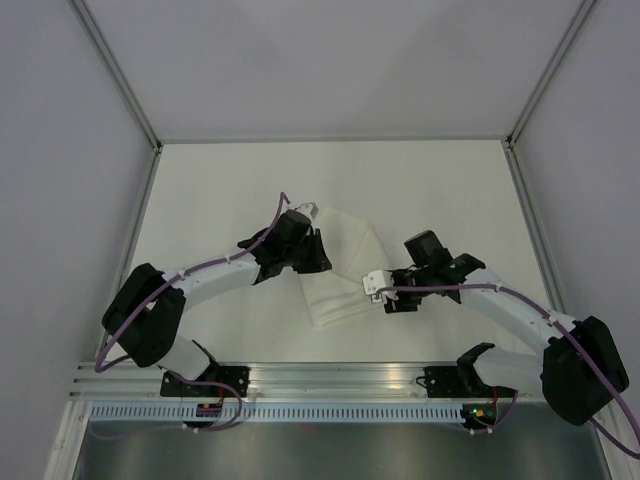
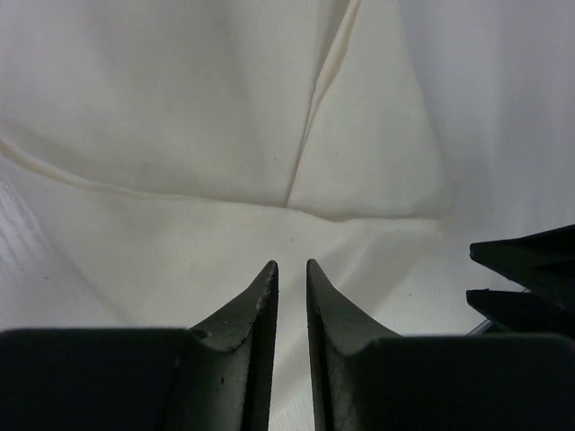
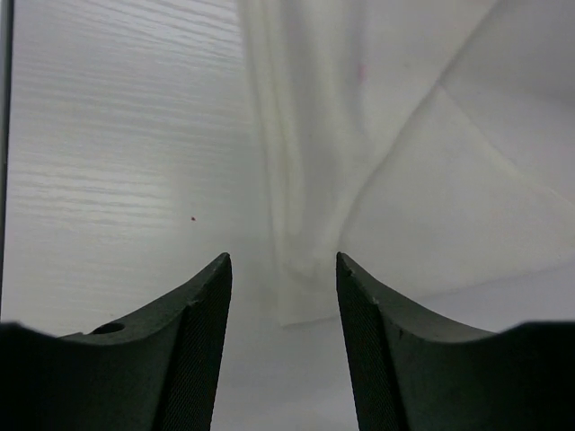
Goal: Fold the napkin, place the utensils inside, and roll it up
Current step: Roll the napkin at the center of the board.
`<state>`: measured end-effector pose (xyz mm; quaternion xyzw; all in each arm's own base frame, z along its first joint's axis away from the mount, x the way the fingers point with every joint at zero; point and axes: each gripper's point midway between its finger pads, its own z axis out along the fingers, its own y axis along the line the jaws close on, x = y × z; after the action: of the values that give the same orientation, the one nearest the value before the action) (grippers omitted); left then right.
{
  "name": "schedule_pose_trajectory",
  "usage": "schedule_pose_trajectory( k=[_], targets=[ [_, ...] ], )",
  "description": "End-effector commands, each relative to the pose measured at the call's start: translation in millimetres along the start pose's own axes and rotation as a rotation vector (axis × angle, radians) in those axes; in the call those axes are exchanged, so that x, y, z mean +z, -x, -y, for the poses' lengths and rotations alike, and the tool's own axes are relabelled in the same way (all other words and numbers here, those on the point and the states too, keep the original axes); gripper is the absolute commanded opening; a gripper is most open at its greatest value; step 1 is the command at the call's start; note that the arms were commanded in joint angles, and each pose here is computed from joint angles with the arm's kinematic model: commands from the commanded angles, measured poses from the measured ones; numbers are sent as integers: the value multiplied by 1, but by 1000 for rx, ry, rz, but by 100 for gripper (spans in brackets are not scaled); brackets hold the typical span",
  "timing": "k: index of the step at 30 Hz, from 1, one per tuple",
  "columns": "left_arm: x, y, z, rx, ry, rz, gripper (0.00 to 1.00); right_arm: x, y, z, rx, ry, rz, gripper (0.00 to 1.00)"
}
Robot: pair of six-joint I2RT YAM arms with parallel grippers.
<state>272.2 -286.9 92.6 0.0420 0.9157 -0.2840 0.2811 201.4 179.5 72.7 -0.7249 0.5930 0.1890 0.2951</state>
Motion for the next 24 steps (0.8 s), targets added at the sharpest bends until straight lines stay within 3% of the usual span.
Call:
schedule_pose_trajectory(
  k=[1, 9, 17, 24],
  targets=[
    [11, -32, 8, -112, -36, -82, 23, 9, 16, -3, -166, -46, 29, 57],
    [27, -48, 24, -131, -121, -112, 23, 35, 22, -12, -216, -86, -11, 58],
    [42, -55, 32, -112, -141, -161, 23, 61, 25, -10, -291, -254, -57, 56],
    [42, -55, 29, -111, -129, -156, 23, 55, 28, 0, -313, -407, -28, 53]
  ],
)
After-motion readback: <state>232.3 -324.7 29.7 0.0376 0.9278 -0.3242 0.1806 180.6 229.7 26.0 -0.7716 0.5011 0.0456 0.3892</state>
